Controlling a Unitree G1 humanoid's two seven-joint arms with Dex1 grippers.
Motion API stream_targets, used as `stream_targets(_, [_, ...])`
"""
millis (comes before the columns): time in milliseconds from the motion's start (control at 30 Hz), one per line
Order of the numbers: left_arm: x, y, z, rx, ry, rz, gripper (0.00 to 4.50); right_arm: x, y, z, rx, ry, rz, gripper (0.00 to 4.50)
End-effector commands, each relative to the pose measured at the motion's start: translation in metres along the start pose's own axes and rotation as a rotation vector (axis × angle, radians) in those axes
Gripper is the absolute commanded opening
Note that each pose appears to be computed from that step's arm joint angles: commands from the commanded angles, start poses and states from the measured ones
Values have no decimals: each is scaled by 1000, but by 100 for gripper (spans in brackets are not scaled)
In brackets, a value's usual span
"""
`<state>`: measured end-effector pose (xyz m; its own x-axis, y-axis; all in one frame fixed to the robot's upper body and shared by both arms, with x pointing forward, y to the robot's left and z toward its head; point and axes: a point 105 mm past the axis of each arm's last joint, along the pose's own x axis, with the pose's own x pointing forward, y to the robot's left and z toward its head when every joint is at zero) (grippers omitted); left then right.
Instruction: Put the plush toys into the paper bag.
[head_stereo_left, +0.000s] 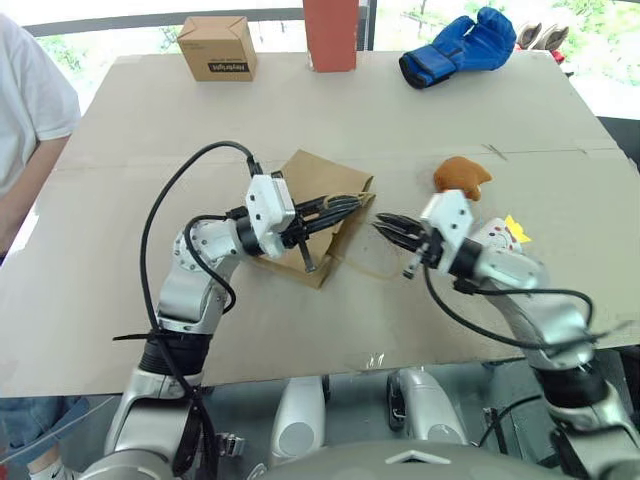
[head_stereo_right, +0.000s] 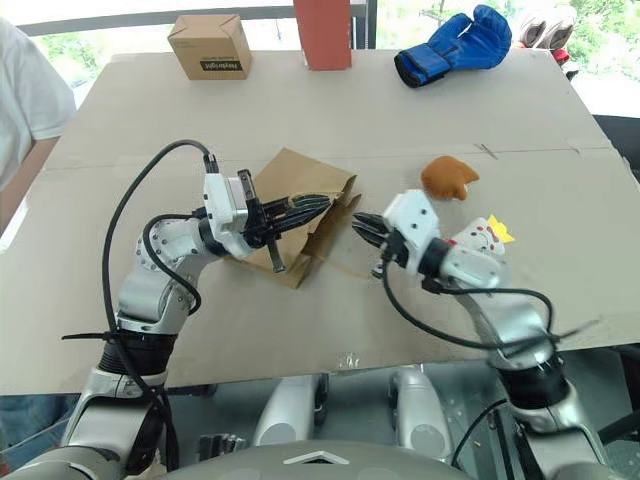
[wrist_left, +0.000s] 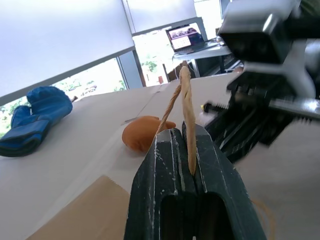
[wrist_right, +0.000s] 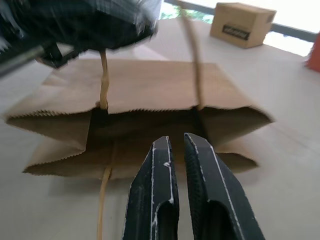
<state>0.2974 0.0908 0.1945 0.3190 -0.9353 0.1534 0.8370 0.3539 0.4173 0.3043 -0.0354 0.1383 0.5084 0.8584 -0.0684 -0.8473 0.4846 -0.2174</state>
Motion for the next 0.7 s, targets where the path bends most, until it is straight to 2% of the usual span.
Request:
stream_targets(33, [10,3,20,25,-68,22,0,23,8,-9,20,-11,64,8])
stream_targets(167, [14,5,25,4,-94,68,0,49,14,-20,53,-12,99,8])
stream_targets(267, [13,14,34,2,-113,147,0,67,28,-43,87,55,154,8])
stream_targets(400, [-6,52,51,-1,-137,354,0,75,29,-74,106,157,98,8])
stream_targets(533, [-23,77,61,-9,-144,494,0,75,22,-75,117,147,34,8])
stream_targets(700, [-24,80,58,-21,-120,520,0,72,9,-62,69,110,-26,8])
